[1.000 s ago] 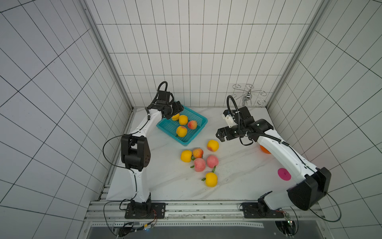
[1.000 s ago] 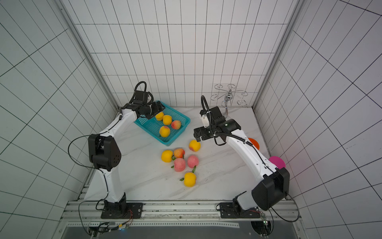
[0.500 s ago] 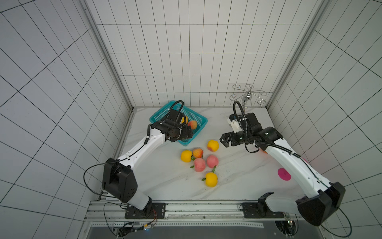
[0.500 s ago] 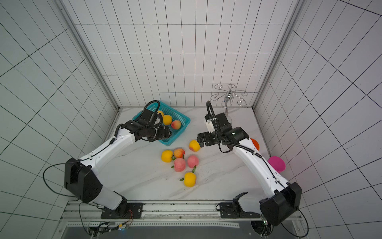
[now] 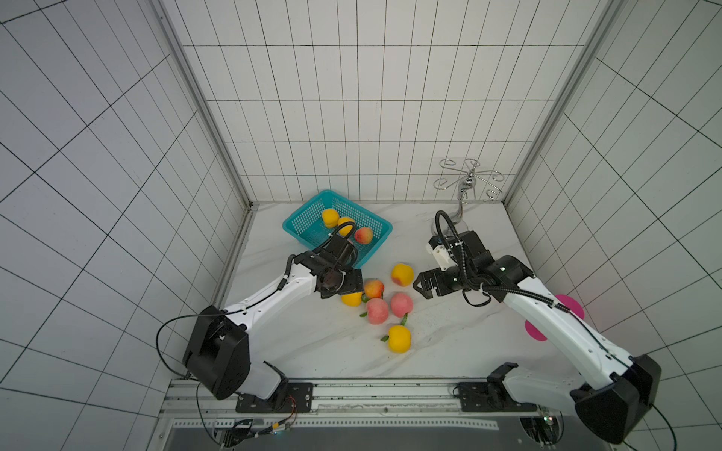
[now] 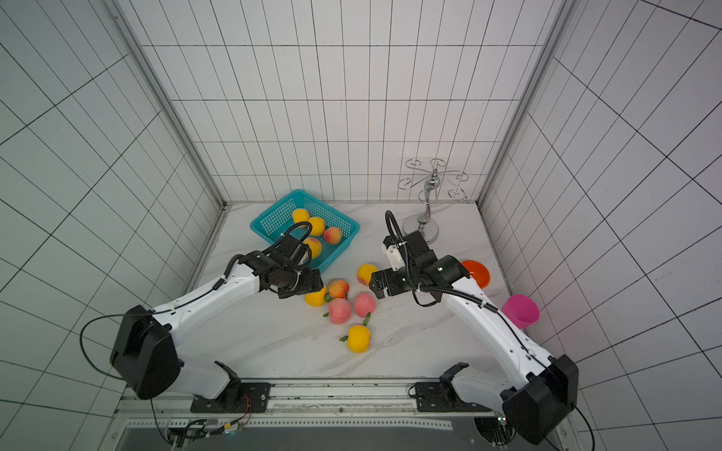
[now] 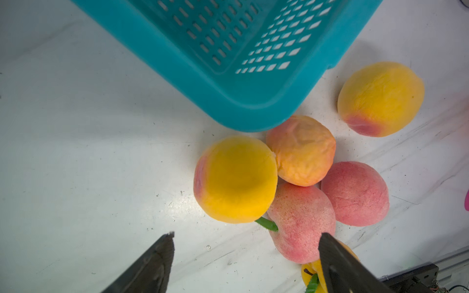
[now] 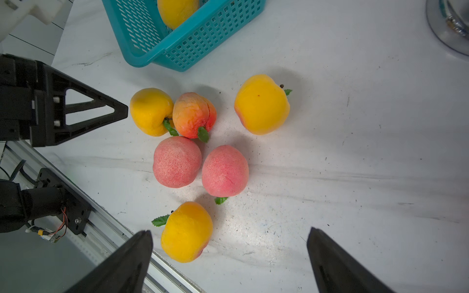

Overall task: Put the peaches into the basket
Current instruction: Pick up the peach from the center of the board.

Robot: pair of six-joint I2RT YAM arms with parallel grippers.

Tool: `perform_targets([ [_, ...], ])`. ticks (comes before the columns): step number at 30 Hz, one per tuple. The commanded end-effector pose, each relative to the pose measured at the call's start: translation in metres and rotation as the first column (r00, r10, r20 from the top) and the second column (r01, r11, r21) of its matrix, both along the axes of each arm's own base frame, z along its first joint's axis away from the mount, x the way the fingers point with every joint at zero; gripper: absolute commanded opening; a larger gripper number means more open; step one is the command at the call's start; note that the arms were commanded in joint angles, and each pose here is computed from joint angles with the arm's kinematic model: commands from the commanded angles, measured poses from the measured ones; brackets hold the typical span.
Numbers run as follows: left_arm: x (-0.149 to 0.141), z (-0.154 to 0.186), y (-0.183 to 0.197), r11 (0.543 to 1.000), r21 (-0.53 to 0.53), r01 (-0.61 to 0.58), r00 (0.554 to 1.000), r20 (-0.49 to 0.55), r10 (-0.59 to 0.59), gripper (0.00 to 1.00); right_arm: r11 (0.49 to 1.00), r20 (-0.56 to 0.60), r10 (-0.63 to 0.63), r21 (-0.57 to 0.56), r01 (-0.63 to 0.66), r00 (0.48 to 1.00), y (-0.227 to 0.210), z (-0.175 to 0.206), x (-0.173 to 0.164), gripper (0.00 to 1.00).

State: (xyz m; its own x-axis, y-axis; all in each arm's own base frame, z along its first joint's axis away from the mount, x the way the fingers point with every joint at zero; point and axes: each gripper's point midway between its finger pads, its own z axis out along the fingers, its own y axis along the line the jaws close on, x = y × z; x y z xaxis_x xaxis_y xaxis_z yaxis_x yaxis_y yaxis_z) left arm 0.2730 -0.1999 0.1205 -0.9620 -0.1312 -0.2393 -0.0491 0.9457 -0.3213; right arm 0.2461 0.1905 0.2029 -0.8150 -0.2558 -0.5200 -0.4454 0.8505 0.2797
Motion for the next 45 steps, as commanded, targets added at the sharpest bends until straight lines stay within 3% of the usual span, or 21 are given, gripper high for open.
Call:
perform_targets([
  [1,0.01,-0.007,-0.006,1.0,-0.01,-0.023,1.0,0.015,0.023,0.87,1.0,-0.035,0.0,0.022,0.001,0.999,0.003,-0.007,-0.01,0.99],
  [14,0.018,-0.041,-0.012,0.999,0.041,0.021,0.999,-0.032,-0.019,0.85,1.0,-0.051,0.002,0.026,-0.001,0.999,0.011,-0.007,-0.004,0.99],
  [28,0.022,-0.061,-0.015,0.997,0.063,0.038,0.997,-0.066,-0.034,0.71,1.0,-0.046,-0.004,0.006,0.004,0.999,0.01,-0.009,0.001,0.99],
  [35,0.02,-0.05,-0.014,0.998,0.052,0.039,0.998,-0.053,-0.036,0.62,1.0,-0.041,0.002,0.0,-0.002,0.999,0.009,-0.009,0.001,0.99],
  [45,0.02,-0.009,-0.019,0.996,0.051,0.073,0.997,-0.006,-0.073,0.62,1.0,-0.019,0.003,0.005,-0.002,1.0,0.009,-0.002,0.002,0.99],
])
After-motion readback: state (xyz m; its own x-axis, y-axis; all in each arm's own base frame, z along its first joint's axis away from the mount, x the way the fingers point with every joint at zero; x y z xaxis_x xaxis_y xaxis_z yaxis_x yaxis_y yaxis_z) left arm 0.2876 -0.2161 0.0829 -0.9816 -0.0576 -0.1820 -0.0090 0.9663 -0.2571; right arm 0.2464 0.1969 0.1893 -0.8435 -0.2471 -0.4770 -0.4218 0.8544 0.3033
